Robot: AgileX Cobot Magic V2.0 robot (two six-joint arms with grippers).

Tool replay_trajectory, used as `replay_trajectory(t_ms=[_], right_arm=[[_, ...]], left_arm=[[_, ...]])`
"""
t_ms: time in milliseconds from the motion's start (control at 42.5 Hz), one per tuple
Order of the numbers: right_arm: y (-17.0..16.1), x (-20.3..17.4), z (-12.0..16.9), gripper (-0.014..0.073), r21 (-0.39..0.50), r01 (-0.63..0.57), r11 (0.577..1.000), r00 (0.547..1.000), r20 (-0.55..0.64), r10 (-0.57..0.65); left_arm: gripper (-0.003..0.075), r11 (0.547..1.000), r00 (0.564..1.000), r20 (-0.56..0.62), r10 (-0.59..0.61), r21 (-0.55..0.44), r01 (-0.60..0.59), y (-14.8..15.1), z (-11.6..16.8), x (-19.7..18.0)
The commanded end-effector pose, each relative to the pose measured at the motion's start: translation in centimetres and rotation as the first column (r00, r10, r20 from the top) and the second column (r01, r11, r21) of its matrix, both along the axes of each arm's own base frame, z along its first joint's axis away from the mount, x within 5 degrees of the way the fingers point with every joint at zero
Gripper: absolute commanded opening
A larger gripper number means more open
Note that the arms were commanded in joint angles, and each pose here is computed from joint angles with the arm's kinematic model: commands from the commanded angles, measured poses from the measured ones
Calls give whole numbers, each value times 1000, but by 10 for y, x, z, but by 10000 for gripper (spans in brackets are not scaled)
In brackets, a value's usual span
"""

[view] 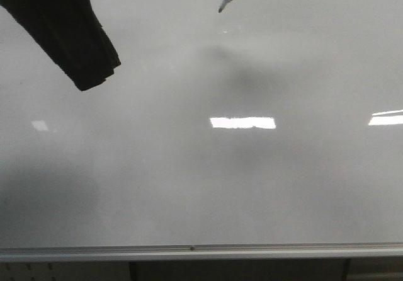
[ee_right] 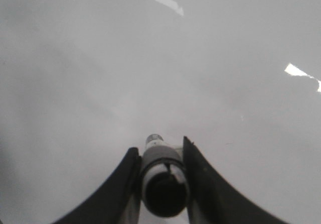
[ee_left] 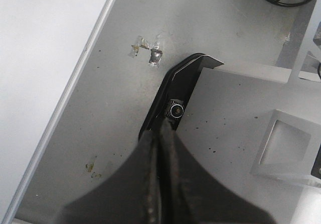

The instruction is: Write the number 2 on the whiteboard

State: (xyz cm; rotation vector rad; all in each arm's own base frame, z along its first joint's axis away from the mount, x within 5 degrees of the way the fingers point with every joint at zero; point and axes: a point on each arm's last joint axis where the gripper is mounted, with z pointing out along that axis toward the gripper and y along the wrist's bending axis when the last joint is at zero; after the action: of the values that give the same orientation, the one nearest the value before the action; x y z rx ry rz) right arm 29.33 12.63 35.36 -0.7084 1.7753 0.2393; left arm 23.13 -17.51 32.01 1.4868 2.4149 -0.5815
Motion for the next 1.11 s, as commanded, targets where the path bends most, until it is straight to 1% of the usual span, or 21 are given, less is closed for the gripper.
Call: replay_trajectory(t_ms=[0, 212, 494, 800, 1083], right_arm=[[-1, 6, 22, -109, 43, 41, 998, 996, 78, -44], [2, 18, 15, -109, 36, 50, 998, 997, 63, -52], [-3, 22, 20, -109, 49, 119, 992, 985, 117, -124], [-13, 27, 27, -109, 77, 226, 971, 951, 198, -237], [-23, 21, 40, -109, 101, 254, 962, 932, 238, -272]], left_arm=[[-20, 997, 1000, 24, -11, -73, 12, -1, 23, -10], [-20, 997, 1000, 24, -11, -74, 12, -1, 23, -10], [-20, 997, 1000, 24, -11, -74, 12, -1, 23, -10], [-20, 997, 1000, 24, -11, -74, 12, -1, 23, -10], [-20, 997, 1000, 25, -10, -74, 12, -1, 23, -10]])
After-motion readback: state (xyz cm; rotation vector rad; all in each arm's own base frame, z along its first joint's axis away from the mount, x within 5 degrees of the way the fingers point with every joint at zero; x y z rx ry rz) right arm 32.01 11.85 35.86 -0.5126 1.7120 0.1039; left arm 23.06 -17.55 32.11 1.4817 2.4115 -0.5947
